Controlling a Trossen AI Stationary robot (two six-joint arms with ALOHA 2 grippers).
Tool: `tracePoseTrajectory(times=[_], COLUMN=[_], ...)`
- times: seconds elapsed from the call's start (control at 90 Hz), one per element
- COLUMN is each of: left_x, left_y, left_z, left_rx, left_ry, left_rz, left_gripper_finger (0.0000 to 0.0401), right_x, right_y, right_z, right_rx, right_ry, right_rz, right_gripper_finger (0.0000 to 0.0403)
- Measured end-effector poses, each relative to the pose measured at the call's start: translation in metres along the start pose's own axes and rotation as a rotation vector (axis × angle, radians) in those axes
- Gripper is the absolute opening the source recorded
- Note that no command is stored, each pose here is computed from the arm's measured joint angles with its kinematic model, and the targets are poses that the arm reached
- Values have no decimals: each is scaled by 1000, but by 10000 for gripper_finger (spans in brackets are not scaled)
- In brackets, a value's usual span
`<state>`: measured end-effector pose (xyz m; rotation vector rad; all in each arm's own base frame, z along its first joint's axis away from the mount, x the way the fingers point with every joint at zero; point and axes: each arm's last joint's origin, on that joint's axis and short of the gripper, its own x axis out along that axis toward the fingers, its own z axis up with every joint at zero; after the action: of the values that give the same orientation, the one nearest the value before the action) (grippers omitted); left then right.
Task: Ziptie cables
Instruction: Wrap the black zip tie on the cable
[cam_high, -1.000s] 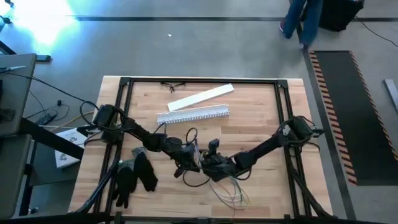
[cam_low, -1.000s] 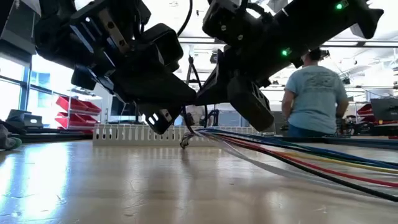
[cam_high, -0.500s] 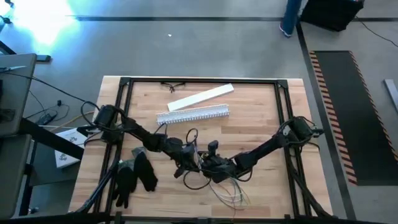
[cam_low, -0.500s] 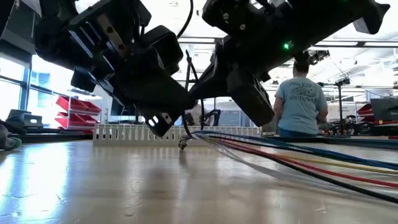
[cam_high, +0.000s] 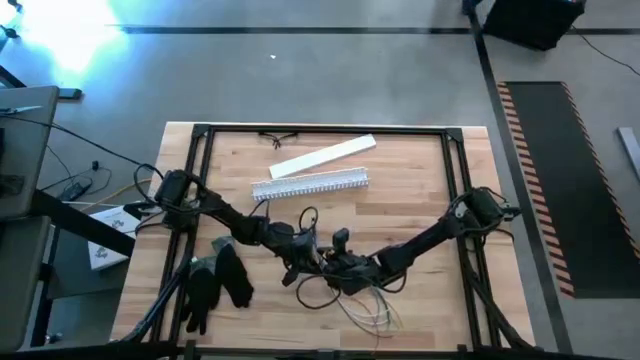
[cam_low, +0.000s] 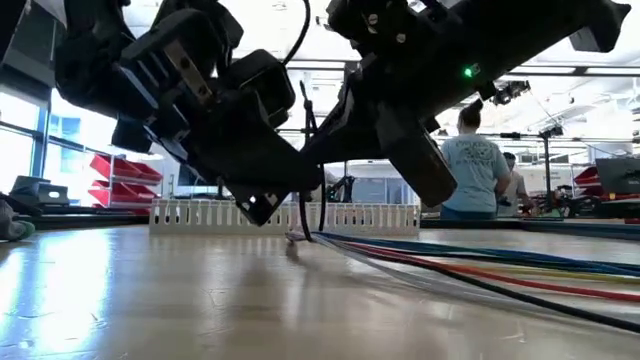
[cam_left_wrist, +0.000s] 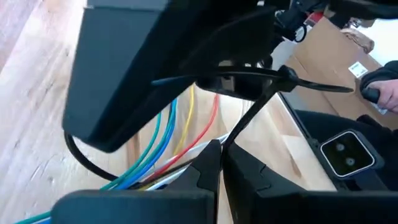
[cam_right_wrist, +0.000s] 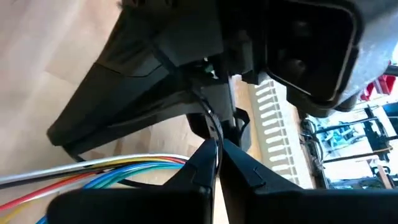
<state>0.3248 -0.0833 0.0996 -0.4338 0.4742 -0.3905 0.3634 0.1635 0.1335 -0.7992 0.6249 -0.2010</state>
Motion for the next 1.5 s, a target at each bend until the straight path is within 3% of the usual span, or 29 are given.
tracePoseTrajectory(times=[0.922, 1.289, 1.5], left_x=[1, 1, 1], left_y=[-3, -4, -4], left_z=[-2, -3, -3], left_rx=[-8, -7, -7], left_ry=[12, 15, 15], left_rz=[-8, -12, -12], left_gripper_finger=[0, 0, 0], right_x=[3, -1, -3], right_y=[-2, 1, 1], right_z=[-5, -1, -1], right_rx=[-50, -53, -55], right_ry=[36, 13, 45], right_rz=[-3, -9, -84], right_gripper_finger=[2, 89, 103])
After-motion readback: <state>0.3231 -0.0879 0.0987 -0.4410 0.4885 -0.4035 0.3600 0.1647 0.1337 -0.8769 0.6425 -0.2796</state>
